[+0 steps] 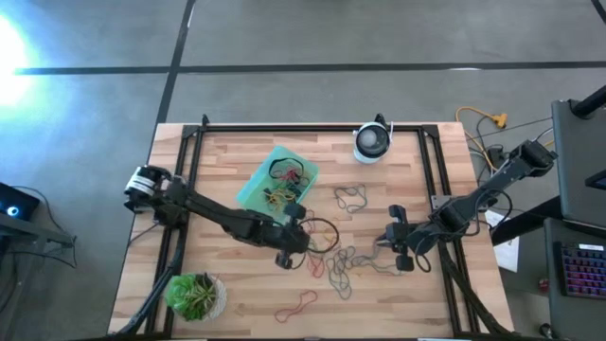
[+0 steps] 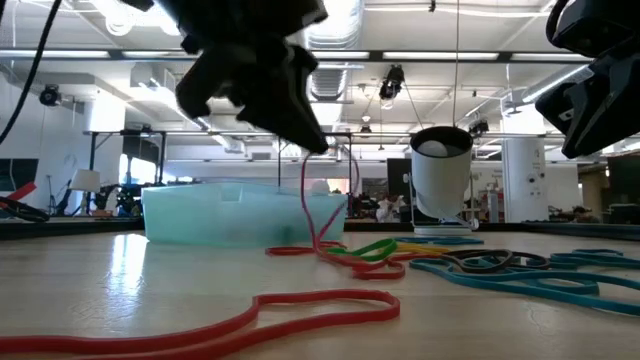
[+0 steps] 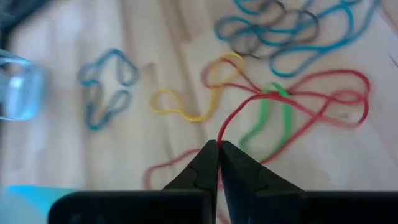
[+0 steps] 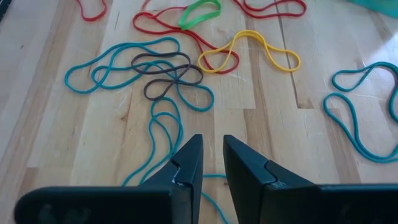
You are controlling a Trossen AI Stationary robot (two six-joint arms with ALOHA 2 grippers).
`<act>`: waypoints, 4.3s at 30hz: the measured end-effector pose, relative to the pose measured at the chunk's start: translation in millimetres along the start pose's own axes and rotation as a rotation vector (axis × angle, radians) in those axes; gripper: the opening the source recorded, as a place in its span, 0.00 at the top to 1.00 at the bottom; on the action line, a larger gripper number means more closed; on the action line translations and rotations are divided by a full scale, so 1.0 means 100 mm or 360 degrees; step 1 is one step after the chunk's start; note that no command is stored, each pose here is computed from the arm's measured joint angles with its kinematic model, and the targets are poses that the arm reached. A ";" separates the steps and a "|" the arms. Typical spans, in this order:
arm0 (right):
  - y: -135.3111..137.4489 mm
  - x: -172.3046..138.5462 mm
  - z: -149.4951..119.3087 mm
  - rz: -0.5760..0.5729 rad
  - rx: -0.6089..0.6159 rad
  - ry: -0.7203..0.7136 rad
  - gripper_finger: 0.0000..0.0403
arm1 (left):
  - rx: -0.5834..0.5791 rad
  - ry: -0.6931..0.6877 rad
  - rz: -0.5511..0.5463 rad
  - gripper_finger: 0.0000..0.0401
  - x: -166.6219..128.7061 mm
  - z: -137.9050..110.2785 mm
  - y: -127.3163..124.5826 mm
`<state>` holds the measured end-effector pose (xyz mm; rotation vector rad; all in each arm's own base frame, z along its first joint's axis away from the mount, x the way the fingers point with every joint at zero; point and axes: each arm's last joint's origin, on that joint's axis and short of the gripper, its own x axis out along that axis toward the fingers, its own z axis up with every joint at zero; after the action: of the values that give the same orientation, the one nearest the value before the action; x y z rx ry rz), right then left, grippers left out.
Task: Pick and place rubber bands into bin
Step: Put the red rubber band into the green bin
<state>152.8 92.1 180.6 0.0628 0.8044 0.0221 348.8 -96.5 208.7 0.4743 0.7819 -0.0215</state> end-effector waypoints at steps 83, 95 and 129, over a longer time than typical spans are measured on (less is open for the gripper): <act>0.03 0.11 -0.01 0.0129 -0.0198 -0.0420 0.86 | 0.0023 -0.0185 -0.0632 0.80 -0.01 -0.05 -0.91; 0.03 0.11 -0.02 0.0125 -0.0203 -0.0410 0.87 | 0.0012 -0.0242 -0.0846 0.80 0.14 -0.03 -1.03; 0.02 0.12 -0.03 0.0124 -0.0183 -0.0400 0.87 | 0.0064 -0.0245 -0.0975 0.80 0.52 -0.10 -1.13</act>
<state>158.8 94.9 170.1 -0.0119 0.5481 0.1314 357.7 -185.8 121.6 0.2526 0.7508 -0.6368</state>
